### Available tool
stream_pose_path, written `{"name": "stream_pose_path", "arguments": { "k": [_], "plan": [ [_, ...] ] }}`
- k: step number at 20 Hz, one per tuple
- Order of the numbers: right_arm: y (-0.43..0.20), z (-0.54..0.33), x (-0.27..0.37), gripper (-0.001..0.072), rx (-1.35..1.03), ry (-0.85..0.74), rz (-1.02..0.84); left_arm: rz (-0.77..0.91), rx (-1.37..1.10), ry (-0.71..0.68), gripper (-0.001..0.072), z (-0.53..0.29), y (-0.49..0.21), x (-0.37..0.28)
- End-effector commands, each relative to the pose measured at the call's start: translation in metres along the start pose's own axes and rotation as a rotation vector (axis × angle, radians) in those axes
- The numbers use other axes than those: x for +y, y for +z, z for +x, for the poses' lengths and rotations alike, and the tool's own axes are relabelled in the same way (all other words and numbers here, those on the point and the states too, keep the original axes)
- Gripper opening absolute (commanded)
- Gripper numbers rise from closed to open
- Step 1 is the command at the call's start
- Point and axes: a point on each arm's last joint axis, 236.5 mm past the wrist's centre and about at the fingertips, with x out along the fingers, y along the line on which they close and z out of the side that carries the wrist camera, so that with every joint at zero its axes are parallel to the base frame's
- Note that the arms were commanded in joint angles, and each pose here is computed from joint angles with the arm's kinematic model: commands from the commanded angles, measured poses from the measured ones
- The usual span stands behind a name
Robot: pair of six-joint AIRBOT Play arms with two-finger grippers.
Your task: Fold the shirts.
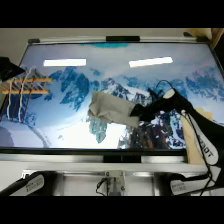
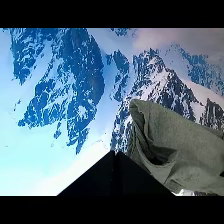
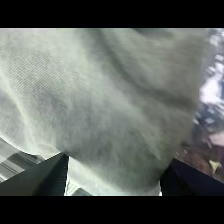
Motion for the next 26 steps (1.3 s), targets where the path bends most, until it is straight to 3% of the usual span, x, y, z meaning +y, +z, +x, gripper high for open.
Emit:
{"name": "stream_pose_path", "arguments": {
  "k": [1,2,5,7,10,15,22,26],
  "plan": [
    [0.015,0.016,0.009,0.0371,-0.077,0.052,-0.003,-0.004,0.0,0.001,0.0041,0.0,0.0,0.0],
    [0.02,0.013,0.017,0.0088,-0.098,0.086,-0.024,-0.004,0.0,0.001,0.0041,0.0,0.0,0.0],
    [0.044,-0.042,0.083,0.0083,-0.203,0.328,-0.226,-0.012,0.0,0.001,0.0041,0.0,0.0,0.0],
    [0.063,-0.111,0.114,0.0082,-0.316,0.405,-0.309,-0.013,0.001,0.001,0.0041,0.001,0.0,0.001],
    [0.084,-0.209,0.096,0.0083,-0.502,0.279,-0.342,-0.015,0.006,0.0,0.0042,0.002,-0.001,0.002],
    [0.082,-0.326,0.007,0.0083,-0.741,0.149,-0.095,-0.015,0.006,0.0,0.0042,0.002,-0.001,0.002],
    [0.004,-0.397,-0.122,0.0082,-0.804,-0.154,0.232,-0.003,0.056,-0.011,0.0042,0.003,-0.012,-0.002],
    [-0.031,-0.401,-0.13,0.0082,-0.762,-0.222,0.29,0.039,0.071,-0.036,0.0042,0.008,-0.016,-0.016]
  ]
}}
